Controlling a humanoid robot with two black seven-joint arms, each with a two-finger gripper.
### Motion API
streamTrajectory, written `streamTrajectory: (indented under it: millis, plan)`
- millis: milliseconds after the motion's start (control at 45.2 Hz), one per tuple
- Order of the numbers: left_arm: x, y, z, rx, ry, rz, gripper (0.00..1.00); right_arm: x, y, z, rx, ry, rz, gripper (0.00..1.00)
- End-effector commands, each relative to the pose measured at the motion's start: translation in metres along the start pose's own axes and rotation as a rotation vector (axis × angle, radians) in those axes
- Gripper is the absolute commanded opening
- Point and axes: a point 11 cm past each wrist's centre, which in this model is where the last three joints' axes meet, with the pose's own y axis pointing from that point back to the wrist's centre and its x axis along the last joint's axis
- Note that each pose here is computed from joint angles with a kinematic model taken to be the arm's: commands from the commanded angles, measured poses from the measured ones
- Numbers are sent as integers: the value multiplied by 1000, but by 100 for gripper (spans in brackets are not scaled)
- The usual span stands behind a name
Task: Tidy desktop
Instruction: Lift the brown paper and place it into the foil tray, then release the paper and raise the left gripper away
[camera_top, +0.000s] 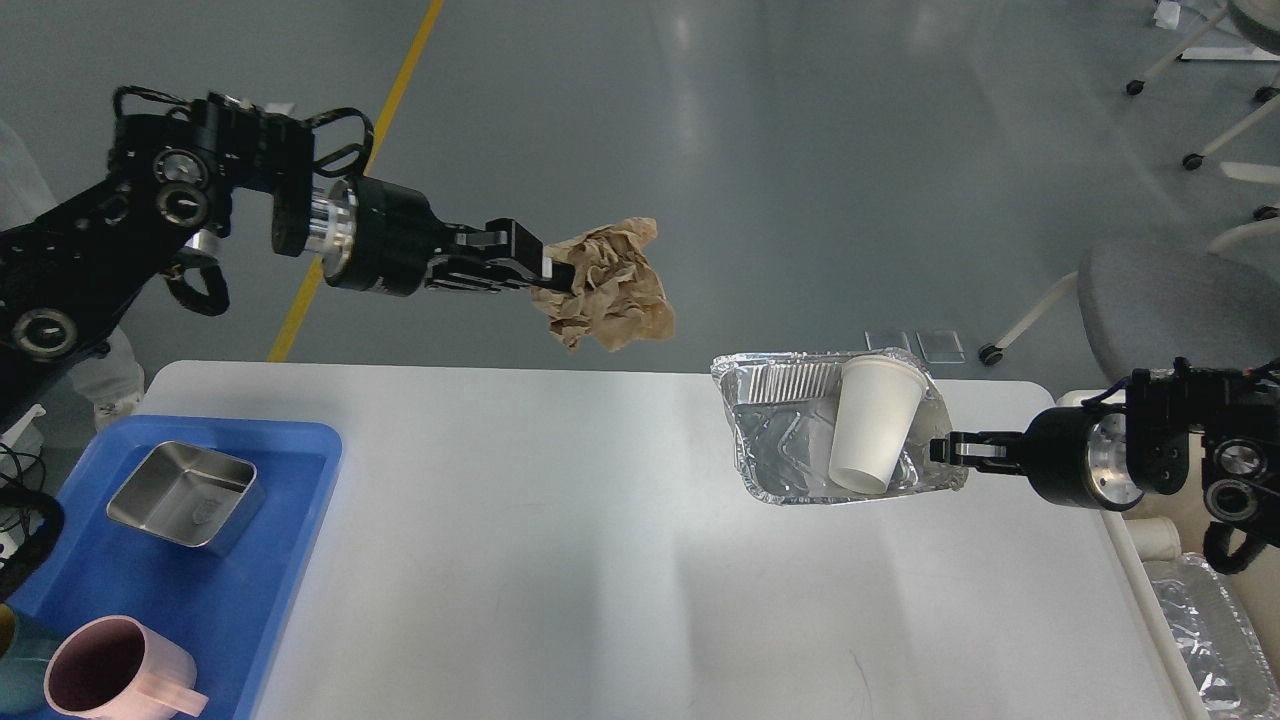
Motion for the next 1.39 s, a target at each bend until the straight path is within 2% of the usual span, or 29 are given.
streamTrajectory:
  millis: [0, 155, 376, 663, 1105, 1370]
  plan:
    - [-13, -43, 11, 4, -19, -84, 4, 0, 0, 0, 1, 0, -1, 0]
    - [-15, -79, 35, -15, -50, -108, 4, -1, -1, -1, 4, 0, -2, 0]
    - [-11, -106, 65, -50, -66, -114, 4, -1, -1, -2, 8, -1, -3, 0]
    - [-24, -127, 67, -24, -87, -147, 7, -1, -1, -2, 7, -2, -4, 0]
    - [-27, -144, 62, -1, -76, -92, 22, -2, 1, -9, 32, 5, -5, 0]
    - [-31, -149, 66, 10, -80, -102, 47, -1, 1, -9, 32, 4, -2, 0]
